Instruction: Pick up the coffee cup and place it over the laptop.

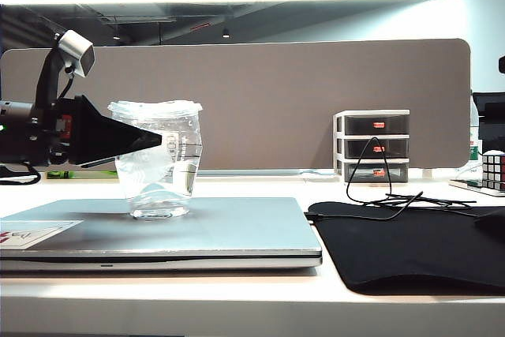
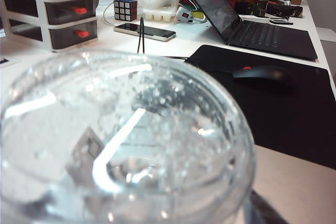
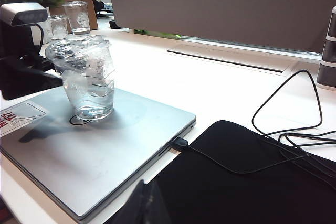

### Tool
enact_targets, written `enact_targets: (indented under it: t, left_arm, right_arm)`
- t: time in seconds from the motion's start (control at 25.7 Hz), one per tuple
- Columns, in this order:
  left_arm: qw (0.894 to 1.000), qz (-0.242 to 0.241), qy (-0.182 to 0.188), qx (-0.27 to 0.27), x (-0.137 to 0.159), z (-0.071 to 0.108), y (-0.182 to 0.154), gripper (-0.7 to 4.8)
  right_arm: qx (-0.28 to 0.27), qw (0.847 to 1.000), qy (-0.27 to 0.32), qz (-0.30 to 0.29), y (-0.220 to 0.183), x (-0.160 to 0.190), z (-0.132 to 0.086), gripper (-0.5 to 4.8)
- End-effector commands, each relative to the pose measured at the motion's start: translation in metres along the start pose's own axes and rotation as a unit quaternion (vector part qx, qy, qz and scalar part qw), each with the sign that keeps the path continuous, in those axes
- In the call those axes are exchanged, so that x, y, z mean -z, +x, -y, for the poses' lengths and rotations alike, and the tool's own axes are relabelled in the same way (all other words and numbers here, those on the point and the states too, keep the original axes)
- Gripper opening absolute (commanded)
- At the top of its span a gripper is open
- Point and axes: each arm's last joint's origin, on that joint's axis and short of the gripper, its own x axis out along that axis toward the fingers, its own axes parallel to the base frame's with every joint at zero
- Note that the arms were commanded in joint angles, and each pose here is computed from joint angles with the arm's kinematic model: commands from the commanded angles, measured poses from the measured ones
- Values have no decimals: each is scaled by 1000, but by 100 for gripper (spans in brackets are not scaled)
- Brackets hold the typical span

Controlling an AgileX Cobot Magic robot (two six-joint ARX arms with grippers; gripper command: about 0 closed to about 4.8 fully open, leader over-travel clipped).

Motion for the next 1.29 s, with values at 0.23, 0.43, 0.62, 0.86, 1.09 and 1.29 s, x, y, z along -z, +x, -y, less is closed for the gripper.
enact_targets:
  t: [0.23, 0.43, 0.62, 0.86, 1.09, 1.29]
  left_arm:
    - [999, 8, -2, -54, 3, -7, -29, 436]
    - [997, 28, 17, -68, -7, -11, -52, 436]
    - [990, 57, 42, -119, -20, 5, -79, 433]
    - [974, 96, 5, -204, -39, 37, -90, 270]
    - [946, 137, 44, -292, -47, 84, -101, 108]
    - [943, 146, 43, -297, -44, 100, -104, -5]
  right_arm:
    - [-2, 1000, 0, 5, 0, 0, 0, -6]
    - [-1, 1000, 0, 5, 0, 0, 0, -6]
    - [-1, 1000, -1, 7, 0, 0, 0, -6]
    - [0, 1000, -2, 8, 0, -1, 0, -6]
    - [1, 1000, -3, 9, 0, -1, 0, -6]
    - [0, 1000, -1, 9, 0, -1, 0, -6]
